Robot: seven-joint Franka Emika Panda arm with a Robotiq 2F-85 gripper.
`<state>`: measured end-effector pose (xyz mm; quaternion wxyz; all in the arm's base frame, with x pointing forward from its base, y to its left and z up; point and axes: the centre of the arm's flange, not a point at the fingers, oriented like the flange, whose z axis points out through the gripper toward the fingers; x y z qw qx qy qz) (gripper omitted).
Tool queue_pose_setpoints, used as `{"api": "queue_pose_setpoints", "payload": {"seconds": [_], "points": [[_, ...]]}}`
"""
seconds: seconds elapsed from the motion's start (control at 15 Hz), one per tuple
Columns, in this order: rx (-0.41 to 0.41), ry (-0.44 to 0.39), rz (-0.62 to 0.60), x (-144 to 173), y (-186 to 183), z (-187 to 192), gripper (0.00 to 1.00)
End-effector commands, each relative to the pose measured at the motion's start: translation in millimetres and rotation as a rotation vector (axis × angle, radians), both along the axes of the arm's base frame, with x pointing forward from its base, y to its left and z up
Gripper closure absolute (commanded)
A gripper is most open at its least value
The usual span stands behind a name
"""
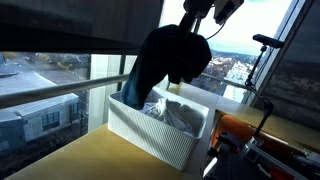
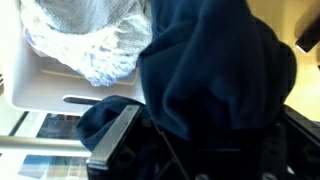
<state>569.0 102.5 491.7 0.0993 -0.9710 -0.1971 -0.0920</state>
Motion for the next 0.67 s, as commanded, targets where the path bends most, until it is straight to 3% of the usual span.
{"api": "queue_pose_setpoints", "payload": {"seconds": [0.0, 0.2, 0.33, 0.6], "points": [[0.019, -0.048, 0.138, -41.5, 68.6, 64.2, 1.00], [0.026, -0.026, 0.250, -82.6, 151.8, 80.9, 1.00], [0.018, 0.006, 0.302, -98.7, 189.7, 48.4, 1.00], [-0.016, 0.106, 0.334, -104.8, 191.3, -23.3, 1.00]]}}
